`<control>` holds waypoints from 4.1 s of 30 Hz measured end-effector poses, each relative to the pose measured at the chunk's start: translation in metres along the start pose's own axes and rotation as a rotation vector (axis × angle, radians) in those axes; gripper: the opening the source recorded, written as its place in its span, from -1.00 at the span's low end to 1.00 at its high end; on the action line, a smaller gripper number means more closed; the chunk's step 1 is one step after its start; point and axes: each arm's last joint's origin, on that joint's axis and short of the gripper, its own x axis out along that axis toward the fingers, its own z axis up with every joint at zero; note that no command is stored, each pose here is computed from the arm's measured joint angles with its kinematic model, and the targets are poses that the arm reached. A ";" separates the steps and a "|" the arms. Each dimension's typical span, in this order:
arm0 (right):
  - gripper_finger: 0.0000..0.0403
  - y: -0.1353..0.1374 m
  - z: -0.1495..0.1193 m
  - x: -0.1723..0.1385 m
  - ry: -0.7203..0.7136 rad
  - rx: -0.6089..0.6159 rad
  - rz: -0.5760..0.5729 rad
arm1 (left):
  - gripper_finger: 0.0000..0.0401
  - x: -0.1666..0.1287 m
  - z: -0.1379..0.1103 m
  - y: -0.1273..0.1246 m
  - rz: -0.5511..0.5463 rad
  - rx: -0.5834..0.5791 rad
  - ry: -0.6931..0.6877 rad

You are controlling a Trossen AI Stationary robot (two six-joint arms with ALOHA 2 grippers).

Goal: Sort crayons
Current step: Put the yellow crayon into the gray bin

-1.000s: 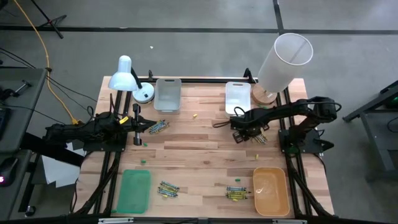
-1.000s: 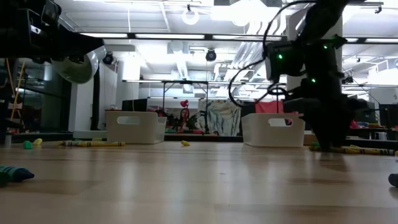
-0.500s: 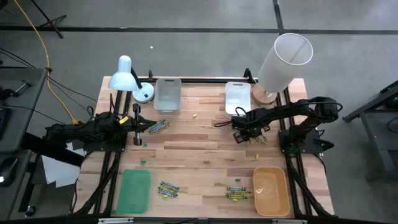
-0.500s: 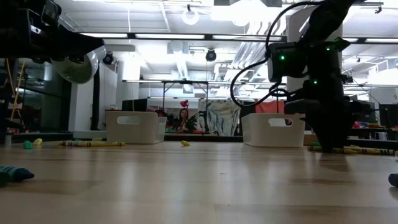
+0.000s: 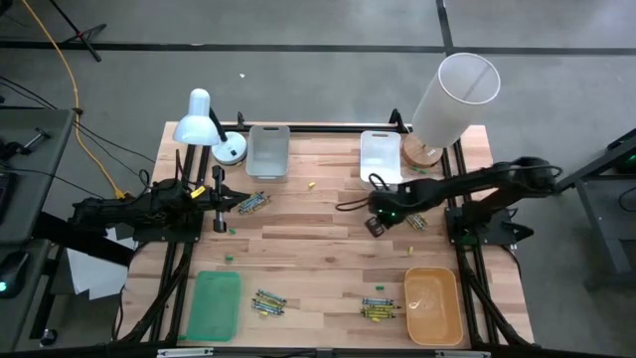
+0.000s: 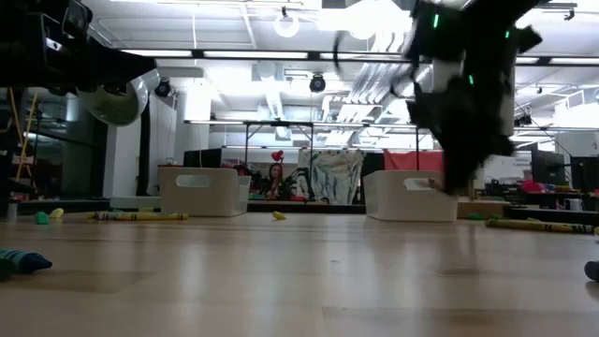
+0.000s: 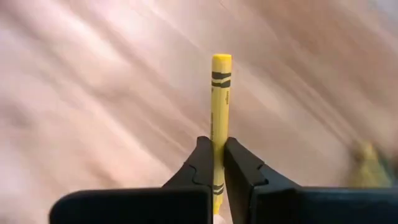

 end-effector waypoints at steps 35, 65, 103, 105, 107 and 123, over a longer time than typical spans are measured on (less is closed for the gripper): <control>-1.00 0.087 0.119 0.046 -0.764 -0.352 0.500 | -1.00 0.000 0.000 0.000 0.000 0.000 -0.001; -0.11 0.088 0.289 0.079 -0.490 -0.283 0.331 | -1.00 0.000 0.000 0.000 0.000 0.000 0.000; 0.07 0.010 -0.039 -0.063 -0.322 -0.105 0.281 | -1.00 0.000 0.000 0.000 0.000 0.000 0.000; 0.07 0.010 -0.038 -0.063 -0.324 -0.109 0.284 | -1.00 0.000 0.000 0.000 0.000 0.000 0.000; 0.07 0.010 -0.038 -0.063 -0.322 -0.106 0.288 | -1.00 0.000 0.000 0.000 0.000 0.000 0.000; 0.07 0.012 -0.038 -0.063 -0.297 -0.082 0.327 | -1.00 0.000 0.003 0.000 0.005 0.050 -0.026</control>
